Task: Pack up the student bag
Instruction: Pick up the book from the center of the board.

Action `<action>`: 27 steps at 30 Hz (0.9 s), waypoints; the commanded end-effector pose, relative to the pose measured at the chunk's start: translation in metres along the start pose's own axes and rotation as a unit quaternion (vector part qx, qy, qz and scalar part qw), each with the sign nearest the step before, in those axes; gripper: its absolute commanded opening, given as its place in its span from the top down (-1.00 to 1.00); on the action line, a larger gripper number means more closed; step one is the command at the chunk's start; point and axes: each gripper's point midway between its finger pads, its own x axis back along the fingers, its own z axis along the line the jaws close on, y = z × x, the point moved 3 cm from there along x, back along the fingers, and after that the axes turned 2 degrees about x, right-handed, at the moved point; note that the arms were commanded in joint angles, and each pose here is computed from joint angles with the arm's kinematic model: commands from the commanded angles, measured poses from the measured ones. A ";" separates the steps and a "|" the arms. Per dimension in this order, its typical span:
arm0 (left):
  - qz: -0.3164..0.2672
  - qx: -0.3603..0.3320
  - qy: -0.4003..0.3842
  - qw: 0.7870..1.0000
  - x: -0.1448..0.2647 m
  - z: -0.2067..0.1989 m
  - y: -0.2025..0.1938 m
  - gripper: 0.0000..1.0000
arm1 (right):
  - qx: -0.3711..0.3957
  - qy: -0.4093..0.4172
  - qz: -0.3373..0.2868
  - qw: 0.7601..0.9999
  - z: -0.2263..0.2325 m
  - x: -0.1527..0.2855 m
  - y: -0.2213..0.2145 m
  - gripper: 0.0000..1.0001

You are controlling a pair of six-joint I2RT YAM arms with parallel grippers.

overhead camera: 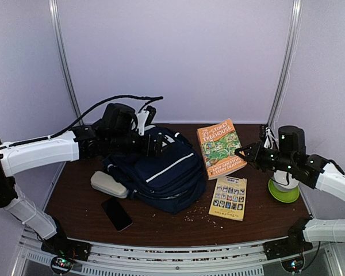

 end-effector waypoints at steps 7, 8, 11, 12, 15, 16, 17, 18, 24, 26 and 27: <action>-0.042 0.032 -0.193 0.980 0.029 -0.061 0.028 -0.96 | 0.106 0.211 -0.009 0.972 0.085 0.031 -0.007 1.00; -0.045 0.046 -0.203 0.977 0.030 -0.062 0.029 -0.96 | 0.104 0.215 -0.013 0.971 0.087 0.032 -0.005 1.00; -0.046 0.089 -0.232 0.968 0.029 -0.065 0.030 -0.96 | 0.096 0.228 -0.022 0.969 0.092 0.033 -0.002 1.00; -0.047 0.101 -0.240 0.964 0.029 -0.065 0.031 -0.96 | 0.094 0.234 -0.023 0.967 0.094 0.033 -0.002 1.00; -0.053 0.131 -0.267 0.953 0.030 -0.066 0.036 -0.96 | 0.095 0.251 -0.027 0.963 0.102 0.035 0.000 1.00; -0.053 0.136 -0.275 0.950 0.030 -0.067 0.037 -0.96 | 0.098 0.256 -0.028 0.961 0.105 0.036 0.000 1.00; -0.053 0.139 -0.281 0.948 0.030 -0.069 0.039 -0.96 | 0.101 0.263 -0.028 0.959 0.108 0.037 0.000 1.00; -0.053 0.141 -0.286 0.946 0.030 -0.071 0.041 -0.96 | 0.103 0.267 -0.028 0.958 0.111 0.037 -0.001 1.00; -0.044 0.160 -0.302 0.939 0.021 -0.075 0.045 -0.96 | 0.111 0.295 -0.022 0.949 0.125 0.040 -0.003 1.00; -0.039 0.168 -0.309 0.935 0.018 -0.075 0.045 -0.94 | 0.113 0.307 -0.020 0.945 0.130 0.041 -0.005 1.00; -0.038 0.170 -0.312 0.934 0.017 -0.076 0.045 -0.92 | 0.114 0.312 -0.017 0.943 0.132 0.042 -0.006 1.00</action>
